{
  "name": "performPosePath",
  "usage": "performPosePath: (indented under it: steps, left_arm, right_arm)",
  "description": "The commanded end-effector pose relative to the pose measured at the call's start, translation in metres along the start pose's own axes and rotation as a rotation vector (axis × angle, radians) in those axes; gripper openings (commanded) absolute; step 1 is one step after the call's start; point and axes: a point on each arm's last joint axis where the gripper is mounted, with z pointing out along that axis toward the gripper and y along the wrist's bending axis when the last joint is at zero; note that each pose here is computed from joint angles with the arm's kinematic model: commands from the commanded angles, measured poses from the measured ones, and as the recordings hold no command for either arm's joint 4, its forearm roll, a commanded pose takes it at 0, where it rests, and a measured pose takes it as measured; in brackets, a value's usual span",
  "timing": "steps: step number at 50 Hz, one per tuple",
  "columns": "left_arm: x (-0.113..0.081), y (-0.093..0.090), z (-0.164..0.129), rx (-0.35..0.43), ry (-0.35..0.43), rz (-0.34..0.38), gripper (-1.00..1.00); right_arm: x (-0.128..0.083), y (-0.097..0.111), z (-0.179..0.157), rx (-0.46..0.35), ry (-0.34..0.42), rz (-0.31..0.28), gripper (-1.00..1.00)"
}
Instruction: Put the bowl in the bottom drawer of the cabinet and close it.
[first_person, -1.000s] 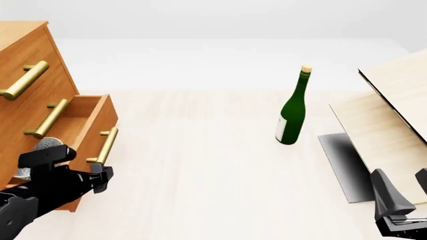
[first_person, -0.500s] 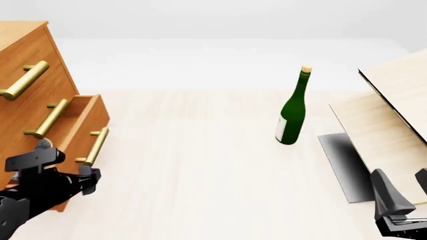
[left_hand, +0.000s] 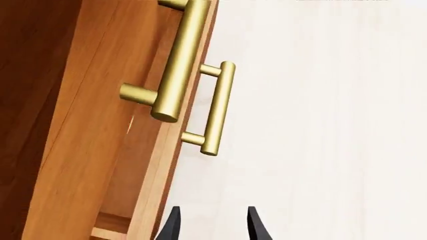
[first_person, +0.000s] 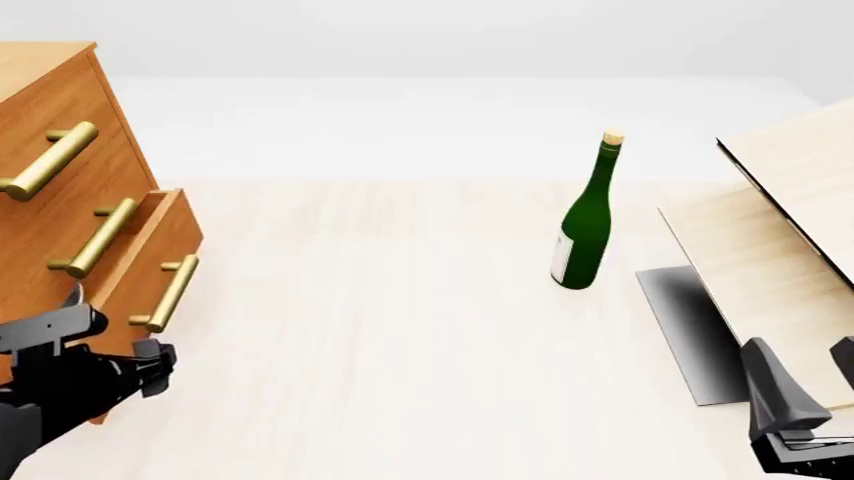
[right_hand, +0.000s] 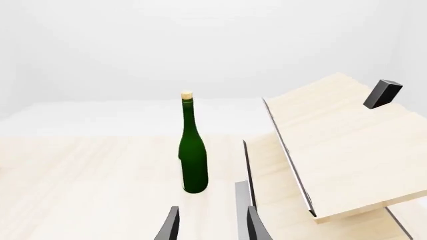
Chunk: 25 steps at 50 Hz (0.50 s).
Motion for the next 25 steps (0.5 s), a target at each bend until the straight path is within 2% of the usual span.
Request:
performPosePath:
  steps: [1,11,17,25]
  left_arm:
    - [0.003,0.01,0.001,-0.045,-0.001,-0.056,1.0]
    - [-0.005,0.013,0.002,-0.057,-0.028,-0.069,1.0]
    - [-0.011,0.019,0.002,-0.077,-0.063,-0.044,1.0]
    - [-0.011,0.026,0.01,-0.105,-0.065,-0.042,1.0]
  right_arm:
    - [0.0,0.0,0.0,0.0,0.0,0.0,1.0]
    - [0.0,0.0,0.0,0.0,0.0,0.0,1.0]
    - [0.0,0.0,0.0,0.0,0.0,0.0,1.0]
    - [0.0,0.0,0.0,0.0,0.0,0.0,1.0]
